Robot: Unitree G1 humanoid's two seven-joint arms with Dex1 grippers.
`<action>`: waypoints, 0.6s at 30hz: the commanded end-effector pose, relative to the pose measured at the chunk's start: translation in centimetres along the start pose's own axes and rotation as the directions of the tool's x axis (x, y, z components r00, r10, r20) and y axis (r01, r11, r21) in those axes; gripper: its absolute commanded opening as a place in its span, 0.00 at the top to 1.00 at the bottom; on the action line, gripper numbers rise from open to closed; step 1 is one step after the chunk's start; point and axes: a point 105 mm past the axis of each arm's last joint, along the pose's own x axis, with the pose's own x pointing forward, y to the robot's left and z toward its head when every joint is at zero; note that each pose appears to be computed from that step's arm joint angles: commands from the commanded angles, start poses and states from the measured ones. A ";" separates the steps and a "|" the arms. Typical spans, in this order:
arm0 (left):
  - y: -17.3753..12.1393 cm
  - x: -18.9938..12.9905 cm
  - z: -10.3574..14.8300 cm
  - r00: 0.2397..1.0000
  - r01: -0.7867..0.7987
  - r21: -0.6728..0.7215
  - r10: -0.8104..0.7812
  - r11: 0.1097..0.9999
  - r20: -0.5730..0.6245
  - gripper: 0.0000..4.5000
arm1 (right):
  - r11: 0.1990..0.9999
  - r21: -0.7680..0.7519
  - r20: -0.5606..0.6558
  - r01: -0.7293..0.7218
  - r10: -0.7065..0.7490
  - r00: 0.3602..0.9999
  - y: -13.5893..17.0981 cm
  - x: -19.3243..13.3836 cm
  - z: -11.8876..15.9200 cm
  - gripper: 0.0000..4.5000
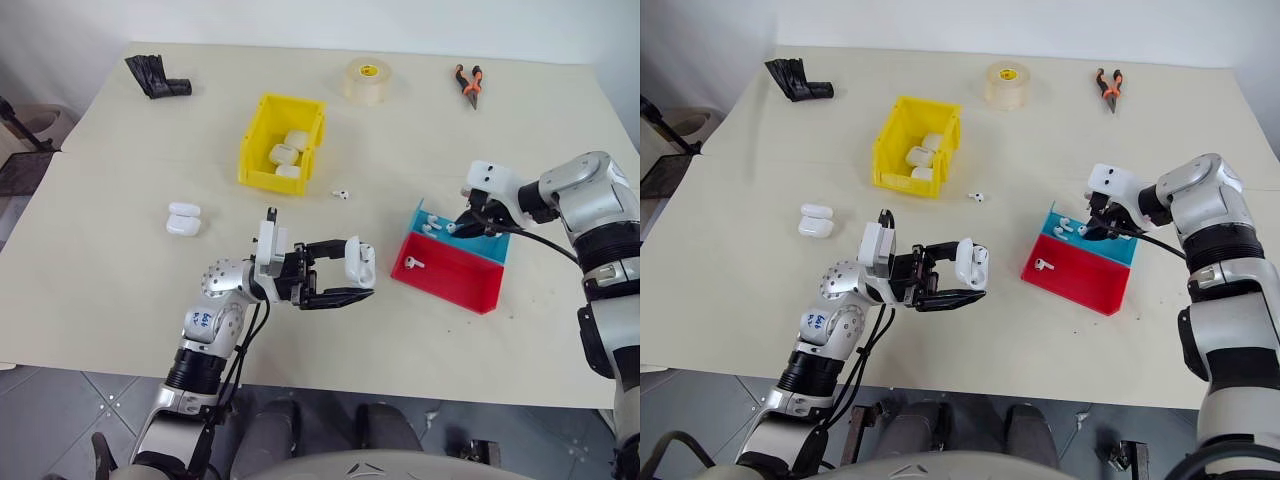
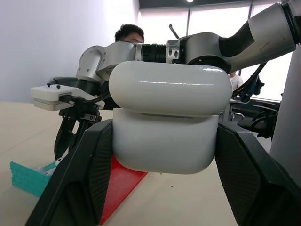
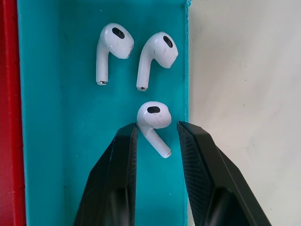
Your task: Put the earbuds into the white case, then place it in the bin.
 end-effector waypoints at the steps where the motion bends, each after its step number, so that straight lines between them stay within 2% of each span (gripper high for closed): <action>1: -0.1 0.4 1.2 0.999 0.017 0.043 -0.018 0.999 0.027 0.37 | 1.000 -0.029 -0.021 0.008 -0.009 1.000 0.0 0.0 -0.5 0.70; 10: -0.2 0.4 1.3 0.999 0.014 0.038 -0.015 0.999 0.031 0.37 | 0.988 -0.152 -0.018 0.014 -0.017 1.000 0.0 -0.2 -0.1 0.70; 18: -0.1 0.3 1.4 0.999 0.008 0.038 -0.009 0.999 0.034 0.37 | 0.982 -0.186 -0.007 -0.011 0.010 1.000 0.5 0.3 0.1 0.70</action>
